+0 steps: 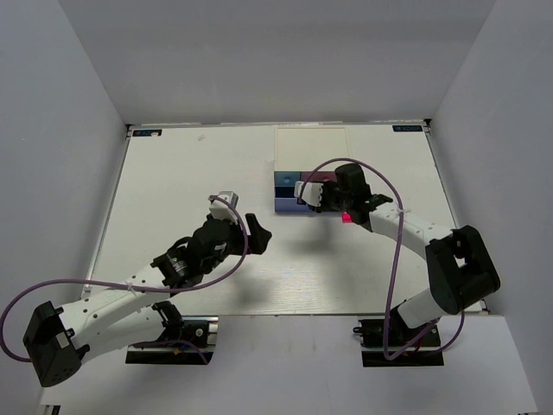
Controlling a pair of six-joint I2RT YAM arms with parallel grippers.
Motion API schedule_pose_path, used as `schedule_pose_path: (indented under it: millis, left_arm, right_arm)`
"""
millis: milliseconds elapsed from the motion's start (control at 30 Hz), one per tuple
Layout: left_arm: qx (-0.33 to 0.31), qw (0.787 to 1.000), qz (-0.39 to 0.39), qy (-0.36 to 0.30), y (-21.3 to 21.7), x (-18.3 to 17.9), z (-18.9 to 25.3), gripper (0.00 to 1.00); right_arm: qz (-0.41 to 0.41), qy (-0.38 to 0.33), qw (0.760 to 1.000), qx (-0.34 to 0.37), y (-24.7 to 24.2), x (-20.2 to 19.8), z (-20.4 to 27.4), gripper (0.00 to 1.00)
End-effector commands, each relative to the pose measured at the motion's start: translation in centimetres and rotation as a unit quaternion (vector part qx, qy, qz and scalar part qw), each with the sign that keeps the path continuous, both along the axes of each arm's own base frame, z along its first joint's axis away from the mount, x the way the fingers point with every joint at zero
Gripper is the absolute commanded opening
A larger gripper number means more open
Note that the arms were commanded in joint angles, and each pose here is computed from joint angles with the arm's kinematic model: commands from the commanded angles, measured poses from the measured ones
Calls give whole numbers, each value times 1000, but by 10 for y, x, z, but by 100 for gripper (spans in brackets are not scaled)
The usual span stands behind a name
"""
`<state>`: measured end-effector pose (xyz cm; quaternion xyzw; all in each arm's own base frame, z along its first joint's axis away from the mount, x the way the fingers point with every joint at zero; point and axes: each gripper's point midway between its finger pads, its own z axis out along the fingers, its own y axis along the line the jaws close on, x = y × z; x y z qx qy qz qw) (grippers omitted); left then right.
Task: Sort the stationery into containers
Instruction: Place the stationery into the container, then grab a piece of stationery with the right arm
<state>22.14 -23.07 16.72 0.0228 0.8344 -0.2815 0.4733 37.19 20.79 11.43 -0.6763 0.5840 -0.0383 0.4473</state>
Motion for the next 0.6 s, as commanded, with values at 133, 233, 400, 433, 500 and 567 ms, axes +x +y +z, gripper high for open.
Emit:
schedule_pose_path:
  millis: [133,233,400,433,500,567]
  left_arm:
    - [-13,1000,13,-9,7,0,7,99]
    - [-16,1000,15,-7,6,0,7,99]
    - [-16,1000,15,-7,8,-1,8,99]
    - [-16,1000,15,-7,8,-1,8,99]
    - [-21,1000,15,-11,10,-3,10,99]
    - [-25,999,17,-8,11,-4,8,99]
  right_arm:
    - [49,18,993,103,19,-33,57,21]
    - [56,50,991,114,12,-50,55,0]
    - [7,140,982,126,-20,-61,36,0]
    - [-2,154,979,130,-25,-63,34,0]
    - [-24,166,974,153,-41,-60,38,3]
    - [-33,183,969,165,-53,-63,39,21]
